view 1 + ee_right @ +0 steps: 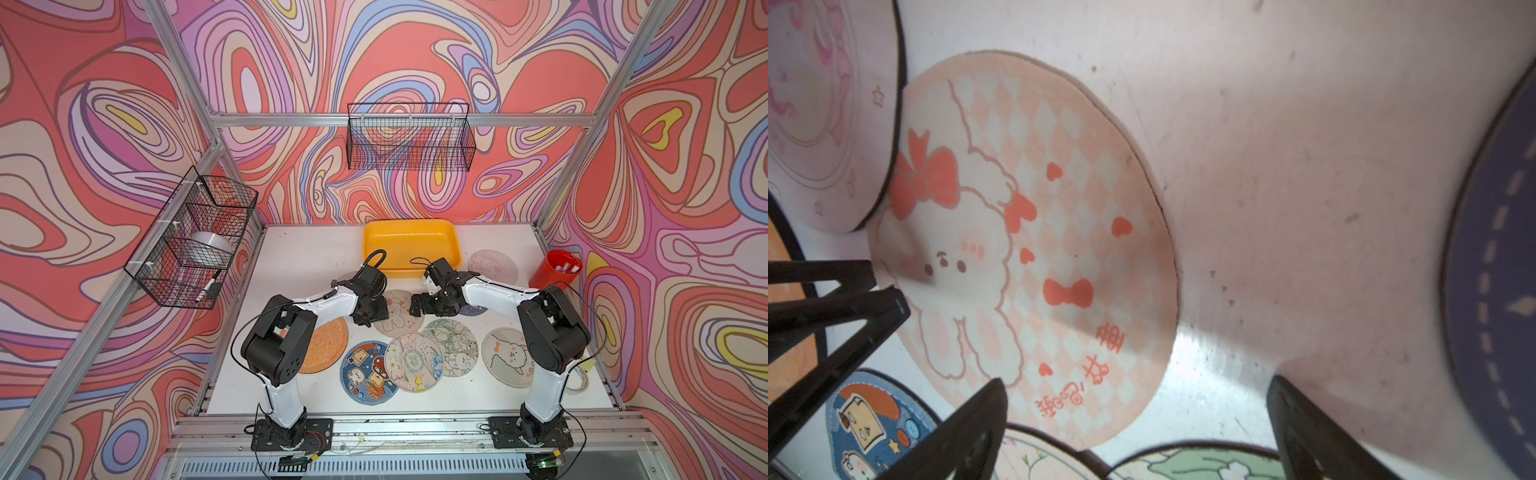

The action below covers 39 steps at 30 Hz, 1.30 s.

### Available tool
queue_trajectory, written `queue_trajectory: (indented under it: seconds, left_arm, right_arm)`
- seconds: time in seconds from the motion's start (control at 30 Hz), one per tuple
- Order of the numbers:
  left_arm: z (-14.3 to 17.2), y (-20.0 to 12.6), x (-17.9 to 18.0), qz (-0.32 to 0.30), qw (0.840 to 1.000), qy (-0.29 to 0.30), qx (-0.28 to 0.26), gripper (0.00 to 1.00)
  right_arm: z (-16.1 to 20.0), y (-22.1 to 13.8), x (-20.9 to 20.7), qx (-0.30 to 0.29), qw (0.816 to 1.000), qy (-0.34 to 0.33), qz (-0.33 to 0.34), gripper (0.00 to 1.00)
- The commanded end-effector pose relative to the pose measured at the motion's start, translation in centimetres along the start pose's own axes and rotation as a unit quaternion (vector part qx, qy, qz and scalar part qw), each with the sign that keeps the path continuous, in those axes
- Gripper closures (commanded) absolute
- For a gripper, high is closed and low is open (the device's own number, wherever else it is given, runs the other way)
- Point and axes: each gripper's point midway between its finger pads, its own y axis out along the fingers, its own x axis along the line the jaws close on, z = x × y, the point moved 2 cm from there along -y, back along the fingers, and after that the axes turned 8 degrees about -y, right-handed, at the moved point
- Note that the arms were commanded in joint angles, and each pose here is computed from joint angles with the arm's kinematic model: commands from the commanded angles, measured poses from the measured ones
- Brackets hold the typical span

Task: Put the coasters into the storage box
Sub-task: Pick up the coaster from the center of the board.

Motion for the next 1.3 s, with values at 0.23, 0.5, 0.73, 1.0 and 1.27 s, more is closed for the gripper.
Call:
queue_trajectory:
  seconds: [0.23, 0.5, 0.73, 1.0, 1.27]
  left_arm:
    - [2.1, 2.7, 1.9, -0.041, 0.998, 0.005, 0.051, 0.45]
    - [2.3, 3.1, 1.8, -0.041, 0.997, 0.013, 0.066, 0.49]
    - [2.3, 3.4, 1.6, -0.042, 0.996, 0.022, 0.073, 0.51]
    - [2.4, 3.6, 1.6, -0.042, 0.996, 0.021, 0.077, 0.51]
    - [2.0, 2.8, 1.0, -0.028, 0.997, 0.022, 0.062, 0.51]
  right_arm:
    - [0.3, 1.4, 0.4, 0.026, 1.000, 0.000, -0.007, 0.04]
    - [0.7, 2.3, 0.6, 0.041, 0.999, -0.003, -0.021, 0.18]
    - [0.6, 2.6, 0.8, 0.047, 0.999, 0.000, -0.028, 0.28]
    - [0.4, 2.8, 0.9, 0.046, 0.998, 0.004, -0.031, 0.49]
    - [-0.8, 1.6, 1.3, 0.016, 0.999, -0.002, -0.033, 0.93]
